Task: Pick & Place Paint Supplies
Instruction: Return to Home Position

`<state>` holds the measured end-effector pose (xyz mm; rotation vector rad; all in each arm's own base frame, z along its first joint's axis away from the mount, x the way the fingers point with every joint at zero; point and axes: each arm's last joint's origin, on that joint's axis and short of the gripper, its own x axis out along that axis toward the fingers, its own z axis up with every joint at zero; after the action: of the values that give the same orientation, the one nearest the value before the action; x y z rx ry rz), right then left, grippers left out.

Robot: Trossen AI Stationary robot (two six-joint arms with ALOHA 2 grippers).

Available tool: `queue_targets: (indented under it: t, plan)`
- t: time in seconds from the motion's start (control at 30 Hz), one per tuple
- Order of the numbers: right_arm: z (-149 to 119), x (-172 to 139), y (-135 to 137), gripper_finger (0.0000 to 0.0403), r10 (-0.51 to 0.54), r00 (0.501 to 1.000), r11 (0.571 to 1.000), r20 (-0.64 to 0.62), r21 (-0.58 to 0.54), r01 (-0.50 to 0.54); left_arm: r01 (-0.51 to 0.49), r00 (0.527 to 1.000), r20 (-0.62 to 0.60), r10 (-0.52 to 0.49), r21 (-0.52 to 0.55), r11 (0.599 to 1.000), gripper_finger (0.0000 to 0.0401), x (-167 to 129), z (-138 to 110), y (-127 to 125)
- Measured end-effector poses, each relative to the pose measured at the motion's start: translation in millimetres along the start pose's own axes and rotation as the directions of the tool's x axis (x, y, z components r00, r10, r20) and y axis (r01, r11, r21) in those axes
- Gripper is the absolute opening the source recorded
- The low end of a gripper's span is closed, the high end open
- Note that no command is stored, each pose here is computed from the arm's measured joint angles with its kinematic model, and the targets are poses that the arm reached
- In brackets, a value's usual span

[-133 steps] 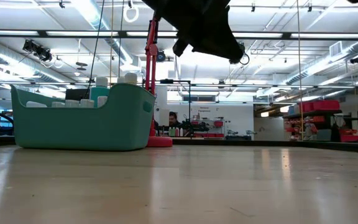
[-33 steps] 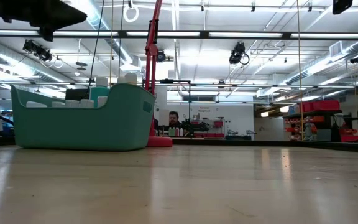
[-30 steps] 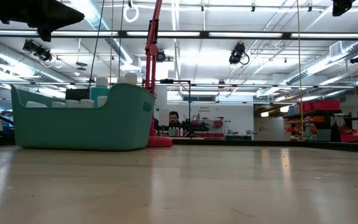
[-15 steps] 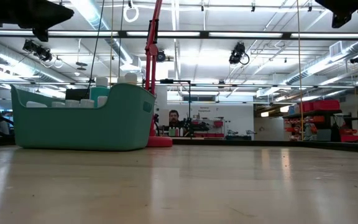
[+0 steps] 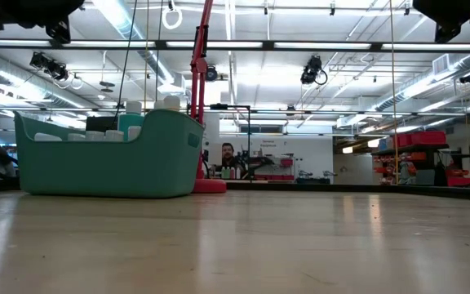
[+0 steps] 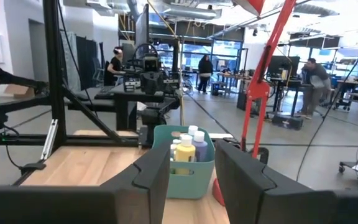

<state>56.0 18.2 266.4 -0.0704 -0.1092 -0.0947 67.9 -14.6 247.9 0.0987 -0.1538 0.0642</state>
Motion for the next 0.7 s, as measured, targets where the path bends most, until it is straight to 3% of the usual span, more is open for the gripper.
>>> queue_targets:
  t: [0.13,0.3,0.5,0.7]
  plan:
    - [-13,4,7,0.0132,0.022,1.000,1.000,-0.001,-0.003,-0.022,0.002,1.000,0.001,-0.002,0.003,1.000,0.0018,3,-4,-2]
    - [-25,8,12,0.0132,0.019,1.000,1.000,0.013,-0.022,-0.019,0.026,0.999,0.039,-0.028,0.068,0.997,0.0018,9,-30,-10]
    - [-25,8,17,0.0132,0.181,0.982,0.983,0.055,-0.029,-0.180,-0.085,0.996,0.045,0.080,0.107,0.991,0.0018,9,-38,-9]
    - [-48,14,26,0.0132,0.225,0.969,0.974,0.102,-0.061,-0.220,0.001,0.999,0.053,-0.006,0.094,0.996,0.0018,11,-50,-14]
